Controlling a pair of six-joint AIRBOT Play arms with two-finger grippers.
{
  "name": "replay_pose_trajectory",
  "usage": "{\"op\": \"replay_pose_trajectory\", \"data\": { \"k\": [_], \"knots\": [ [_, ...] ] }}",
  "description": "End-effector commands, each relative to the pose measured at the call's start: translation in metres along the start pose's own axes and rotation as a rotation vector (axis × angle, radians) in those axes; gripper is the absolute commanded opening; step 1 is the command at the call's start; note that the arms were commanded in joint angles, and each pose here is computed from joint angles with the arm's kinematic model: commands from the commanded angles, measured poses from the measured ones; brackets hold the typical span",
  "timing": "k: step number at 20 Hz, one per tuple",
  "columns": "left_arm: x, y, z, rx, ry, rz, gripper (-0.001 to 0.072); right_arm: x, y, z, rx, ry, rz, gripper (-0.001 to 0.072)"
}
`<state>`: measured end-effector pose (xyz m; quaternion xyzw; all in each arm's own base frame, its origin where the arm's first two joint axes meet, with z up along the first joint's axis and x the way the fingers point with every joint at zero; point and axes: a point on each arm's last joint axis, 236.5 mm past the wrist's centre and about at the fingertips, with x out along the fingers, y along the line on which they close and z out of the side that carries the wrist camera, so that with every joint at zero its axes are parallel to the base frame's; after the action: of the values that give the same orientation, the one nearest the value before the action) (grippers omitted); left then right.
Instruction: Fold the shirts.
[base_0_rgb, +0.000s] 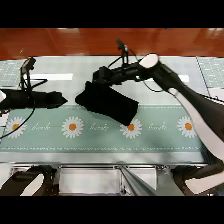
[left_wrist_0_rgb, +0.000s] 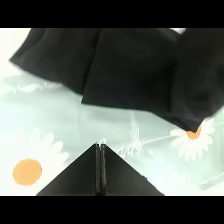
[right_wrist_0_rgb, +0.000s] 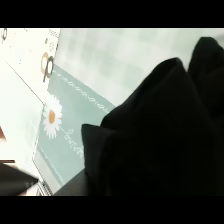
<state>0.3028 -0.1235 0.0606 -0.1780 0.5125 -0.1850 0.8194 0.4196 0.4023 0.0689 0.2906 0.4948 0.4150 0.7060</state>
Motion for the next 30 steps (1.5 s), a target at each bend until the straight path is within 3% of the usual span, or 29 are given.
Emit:
{"op": "replay_pose_trajectory", "data": {
  "k": [1, 3, 4, 5, 6, 9, 12, 14, 17, 19, 24, 30],
  "knots": [
    [0.005, 0.005, -0.012, -0.030, -0.011, -0.006, 0.0025, 0.044, -0.008, 0.003, 0.059, 0.023, 0.056, 0.0026],
    [0.009, 0.009, -0.014, -0.039, -0.010, -0.002, 0.0025, 0.058, -0.012, 0.000, 0.080, 0.029, 0.065, 0.0027],
    [0.011, 0.010, -0.016, -0.041, -0.008, 0.000, 0.0025, 0.062, -0.015, -0.001, 0.090, 0.029, 0.064, 0.0134],
    [0.012, 0.011, -0.017, -0.044, -0.008, 0.001, 0.0025, 0.066, -0.016, -0.005, 0.095, 0.036, 0.065, 0.0377],
    [0.013, 0.012, -0.016, -0.044, -0.013, 0.003, 0.0025, 0.065, -0.015, -0.009, 0.093, 0.056, 0.070, 0.0412],
    [0.009, 0.020, 0.001, -0.048, -0.078, 0.021, 0.0025, 0.027, -0.009, -0.012, 0.093, 0.145, 0.118, 0.0410],
    [-0.028, 0.036, 0.033, -0.090, -0.169, 0.054, 0.0025, -0.076, -0.010, -0.001, 0.024, 0.218, 0.085, 0.0410],
    [-0.066, 0.044, 0.057, -0.103, -0.273, 0.084, 0.0025, -0.162, -0.040, -0.003, -0.042, 0.219, -0.186, 0.0410],
    [-0.112, 0.043, 0.071, -0.094, -0.413, 0.121, 0.0025, -0.305, -0.112, -0.016, -0.043, 0.036, -0.812, 0.0410],
    [-0.117, 0.032, 0.062, -0.068, -0.419, 0.111, 0.0025, -0.351, -0.141, -0.047, 0.041, -0.141, -0.962, 0.0412],
    [-0.078, 0.004, 0.025, -0.043, -0.312, 0.008, 0.0025, -0.257, -0.203, -0.143, 0.404, -0.266, -0.599, 0.0420],
    [-0.034, -0.009, 0.000, -0.060, -0.239, -0.074, 0.0025, -0.142, -0.196, -0.158, 0.578, -0.098, -0.228, 0.0418]
  ]
}}
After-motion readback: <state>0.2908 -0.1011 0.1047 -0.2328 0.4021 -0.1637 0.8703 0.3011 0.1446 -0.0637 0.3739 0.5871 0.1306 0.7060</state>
